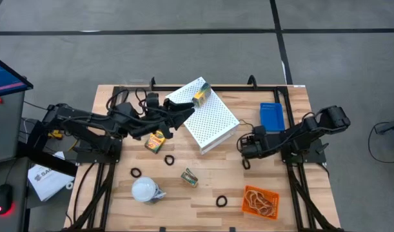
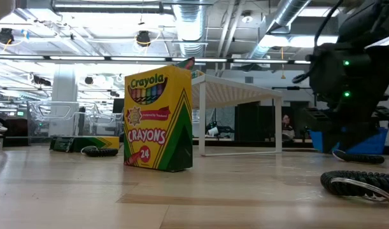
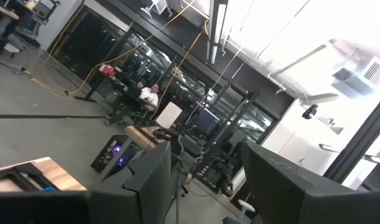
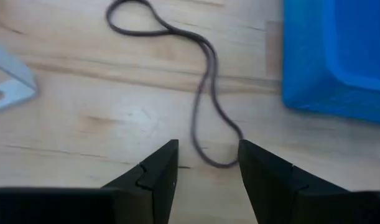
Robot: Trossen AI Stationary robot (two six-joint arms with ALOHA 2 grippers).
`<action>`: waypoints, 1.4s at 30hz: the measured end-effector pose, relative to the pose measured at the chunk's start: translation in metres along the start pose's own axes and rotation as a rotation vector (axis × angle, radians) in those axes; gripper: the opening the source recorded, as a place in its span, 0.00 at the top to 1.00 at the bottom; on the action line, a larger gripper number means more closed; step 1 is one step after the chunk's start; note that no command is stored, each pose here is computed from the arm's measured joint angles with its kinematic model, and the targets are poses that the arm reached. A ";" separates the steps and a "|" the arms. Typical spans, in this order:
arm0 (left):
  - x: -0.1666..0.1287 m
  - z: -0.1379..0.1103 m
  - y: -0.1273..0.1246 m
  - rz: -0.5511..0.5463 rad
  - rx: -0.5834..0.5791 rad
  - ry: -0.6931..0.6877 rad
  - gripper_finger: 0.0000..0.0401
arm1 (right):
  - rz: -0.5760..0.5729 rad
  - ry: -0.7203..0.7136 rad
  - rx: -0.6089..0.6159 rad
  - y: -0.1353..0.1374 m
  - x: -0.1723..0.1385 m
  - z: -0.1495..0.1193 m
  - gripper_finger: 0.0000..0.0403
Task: Pick & Place Office Desk Supplies
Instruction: Put the black rubber band into the orange bin
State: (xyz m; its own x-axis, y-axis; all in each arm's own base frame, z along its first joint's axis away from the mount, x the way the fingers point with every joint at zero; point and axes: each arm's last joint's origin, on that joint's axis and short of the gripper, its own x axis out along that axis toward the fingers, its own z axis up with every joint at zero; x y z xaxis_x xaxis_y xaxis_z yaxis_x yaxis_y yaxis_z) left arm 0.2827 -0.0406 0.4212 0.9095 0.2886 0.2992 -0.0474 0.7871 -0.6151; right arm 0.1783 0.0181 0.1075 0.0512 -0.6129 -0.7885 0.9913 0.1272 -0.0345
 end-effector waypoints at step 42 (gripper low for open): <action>0.000 0.000 -0.001 -0.004 -0.021 -0.002 0.52 | 0.249 -0.026 -0.045 0.025 -0.076 -0.025 1.00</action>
State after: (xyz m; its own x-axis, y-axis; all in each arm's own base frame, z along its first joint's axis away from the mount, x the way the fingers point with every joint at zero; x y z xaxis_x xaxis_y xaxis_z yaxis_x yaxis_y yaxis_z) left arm 0.2821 -0.0411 0.4218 0.9090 0.2861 0.3031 -0.0346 0.7766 -0.6291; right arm 0.1962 0.0876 0.1512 0.2966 -0.5778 -0.7604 0.9413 0.3112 0.1307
